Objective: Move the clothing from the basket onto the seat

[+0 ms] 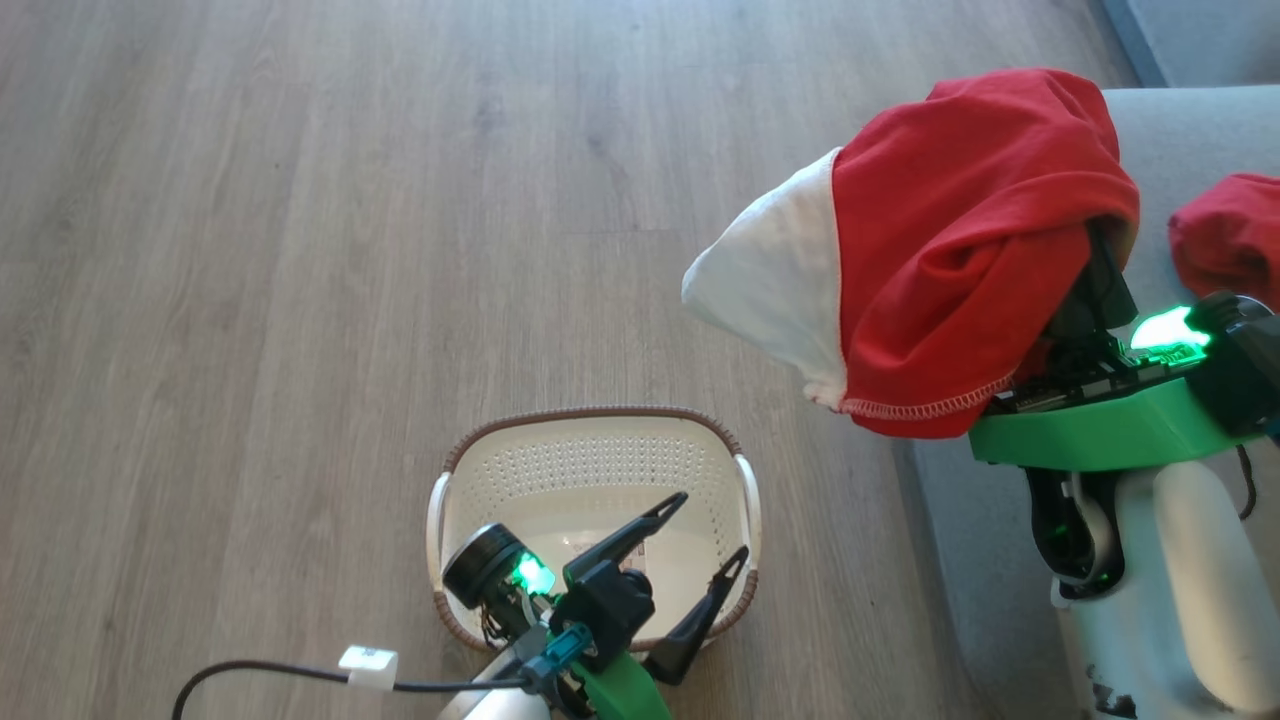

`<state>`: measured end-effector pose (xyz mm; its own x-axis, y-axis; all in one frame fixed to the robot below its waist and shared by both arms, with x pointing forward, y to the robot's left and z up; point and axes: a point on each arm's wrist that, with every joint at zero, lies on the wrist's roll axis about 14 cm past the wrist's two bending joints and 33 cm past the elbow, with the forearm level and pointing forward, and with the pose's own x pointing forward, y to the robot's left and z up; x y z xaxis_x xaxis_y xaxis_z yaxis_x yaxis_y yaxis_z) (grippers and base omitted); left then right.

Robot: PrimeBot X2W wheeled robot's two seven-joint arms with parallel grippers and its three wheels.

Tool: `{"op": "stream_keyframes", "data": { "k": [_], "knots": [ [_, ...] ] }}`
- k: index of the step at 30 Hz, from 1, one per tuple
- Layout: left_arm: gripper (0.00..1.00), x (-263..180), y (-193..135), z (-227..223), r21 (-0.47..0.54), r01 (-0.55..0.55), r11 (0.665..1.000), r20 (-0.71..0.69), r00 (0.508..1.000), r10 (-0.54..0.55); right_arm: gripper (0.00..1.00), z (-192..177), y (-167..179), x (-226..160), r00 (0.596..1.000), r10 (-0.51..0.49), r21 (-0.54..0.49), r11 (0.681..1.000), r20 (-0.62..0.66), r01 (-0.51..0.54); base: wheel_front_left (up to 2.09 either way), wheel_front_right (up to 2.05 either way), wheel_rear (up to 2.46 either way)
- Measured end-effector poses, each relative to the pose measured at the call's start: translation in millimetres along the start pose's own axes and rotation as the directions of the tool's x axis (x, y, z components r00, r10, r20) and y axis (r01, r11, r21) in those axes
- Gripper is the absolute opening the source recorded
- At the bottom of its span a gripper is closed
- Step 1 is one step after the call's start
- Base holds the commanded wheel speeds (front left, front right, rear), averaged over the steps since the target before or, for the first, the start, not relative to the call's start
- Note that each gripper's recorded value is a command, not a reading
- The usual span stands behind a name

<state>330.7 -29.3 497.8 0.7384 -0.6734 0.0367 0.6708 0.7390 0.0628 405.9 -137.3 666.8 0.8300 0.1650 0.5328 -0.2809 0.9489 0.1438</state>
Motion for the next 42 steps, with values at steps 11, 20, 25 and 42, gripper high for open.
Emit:
{"op": "stream_keyframes", "data": {
  "k": [11,20,25,42],
  "knots": [
    [1.0,17,-22,-3,-0.019,0.095,0.995,0.0,0.996,-0.095,0.0,9,-30,-16,0.997,-0.078,-0.055,0.995,-0.002,0.078,0.0,0.0,0.0],
    [1.0,47,-59,-3,-0.022,0.257,0.966,0.021,0.966,-0.257,0.0,34,-76,-41,0.978,-0.205,-0.159,0.966,0.025,0.206,0.0,0.0,0.0],
    [1.0,61,-83,-3,-0.035,0.347,0.937,0.036,0.938,-0.346,0.0,52,-102,-61,0.957,-0.286,-0.218,0.932,0.048,0.289,0.0,0.0,0.0],
    [1.0,89,-130,-2,-0.048,0.522,0.852,0.075,0.852,-0.518,0.0,99,-155,-110,0.876,-0.463,-0.344,0.808,0.134,0.479,0.0,0.0,0.0]
  ]
}}
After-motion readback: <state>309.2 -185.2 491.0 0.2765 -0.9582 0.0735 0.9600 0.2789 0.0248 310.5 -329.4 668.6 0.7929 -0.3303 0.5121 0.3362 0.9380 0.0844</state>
